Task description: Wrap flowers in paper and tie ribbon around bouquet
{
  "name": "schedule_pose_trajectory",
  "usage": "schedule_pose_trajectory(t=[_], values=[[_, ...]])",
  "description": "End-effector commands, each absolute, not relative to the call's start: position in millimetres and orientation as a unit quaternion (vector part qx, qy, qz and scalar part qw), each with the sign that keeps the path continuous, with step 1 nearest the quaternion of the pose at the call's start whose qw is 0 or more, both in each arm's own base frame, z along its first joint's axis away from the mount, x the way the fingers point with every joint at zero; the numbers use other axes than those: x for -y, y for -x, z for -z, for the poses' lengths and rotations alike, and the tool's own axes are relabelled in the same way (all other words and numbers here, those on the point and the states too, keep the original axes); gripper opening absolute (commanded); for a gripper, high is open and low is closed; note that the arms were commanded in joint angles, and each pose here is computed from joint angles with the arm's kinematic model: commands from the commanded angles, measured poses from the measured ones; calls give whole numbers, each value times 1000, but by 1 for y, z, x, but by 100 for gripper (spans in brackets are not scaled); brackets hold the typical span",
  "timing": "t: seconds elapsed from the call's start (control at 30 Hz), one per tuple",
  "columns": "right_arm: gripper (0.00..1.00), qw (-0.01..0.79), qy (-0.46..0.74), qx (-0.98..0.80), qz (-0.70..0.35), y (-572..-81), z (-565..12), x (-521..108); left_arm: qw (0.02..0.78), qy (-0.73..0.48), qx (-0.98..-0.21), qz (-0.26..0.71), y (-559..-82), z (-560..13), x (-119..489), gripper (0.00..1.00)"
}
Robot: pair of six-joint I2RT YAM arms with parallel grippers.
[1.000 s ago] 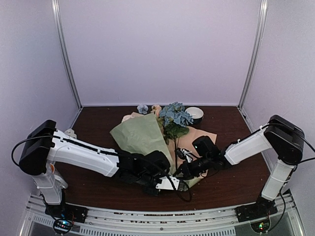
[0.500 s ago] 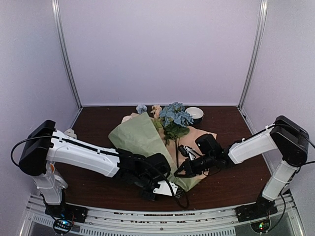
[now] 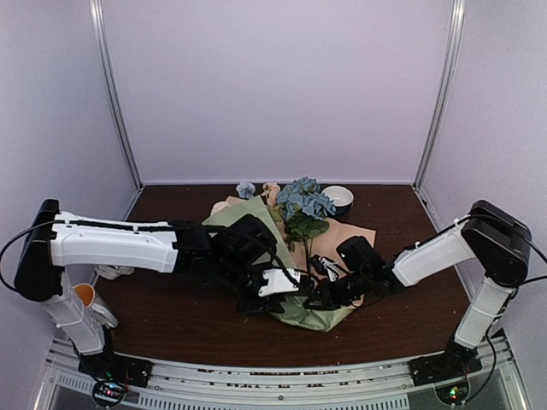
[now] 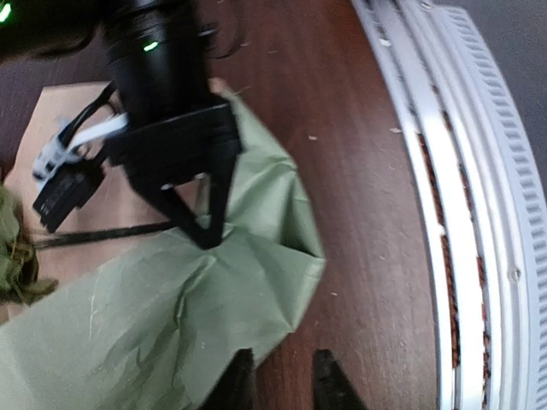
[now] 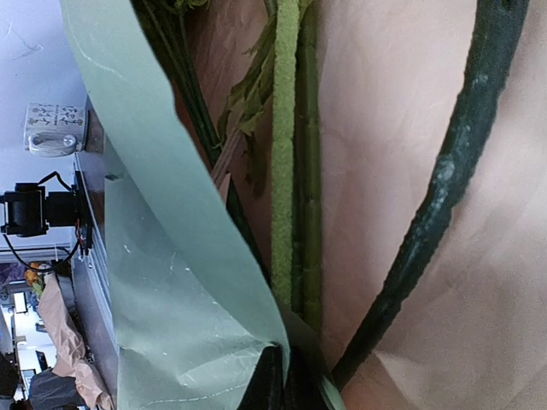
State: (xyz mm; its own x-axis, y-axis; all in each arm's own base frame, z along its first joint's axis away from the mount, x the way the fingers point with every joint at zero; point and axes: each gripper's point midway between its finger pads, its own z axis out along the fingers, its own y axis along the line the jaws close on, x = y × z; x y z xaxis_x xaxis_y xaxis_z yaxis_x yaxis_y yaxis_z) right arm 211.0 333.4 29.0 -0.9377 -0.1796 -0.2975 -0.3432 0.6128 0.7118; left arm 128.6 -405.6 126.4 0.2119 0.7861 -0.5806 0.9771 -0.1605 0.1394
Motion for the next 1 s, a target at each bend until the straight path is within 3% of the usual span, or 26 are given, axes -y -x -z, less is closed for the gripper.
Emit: schedule_pose_trajectory(t=[0.0,0.1,0.3,0.43,0.7,0.83,0.97], values=[[0,117,142,-895,-407,-218,-33,-334,238,-702,-650,169,-157,-96,435,18],[0,118,143,-893,-410,-217,-34,-334,232,-709,-649,148,-163,-71,444,14],[0,117,137,-892,-414,-217,-33,-334,201,-775,-582,143,-129,-48,445,15],[0,115,134,-892,-417,-216,-30,-335,137,-806,-557,146,-115,-25,437,20],[0,110,125,-893,-418,-214,-26,-333,107,-824,-533,159,-101,-18,439,29],[0,116,126,-894,-414,-215,-32,-331,122,-822,-530,167,-102,-30,439,28],[0,119,123,-896,-410,-215,-33,-329,195,-784,-543,228,-116,-91,452,33]])
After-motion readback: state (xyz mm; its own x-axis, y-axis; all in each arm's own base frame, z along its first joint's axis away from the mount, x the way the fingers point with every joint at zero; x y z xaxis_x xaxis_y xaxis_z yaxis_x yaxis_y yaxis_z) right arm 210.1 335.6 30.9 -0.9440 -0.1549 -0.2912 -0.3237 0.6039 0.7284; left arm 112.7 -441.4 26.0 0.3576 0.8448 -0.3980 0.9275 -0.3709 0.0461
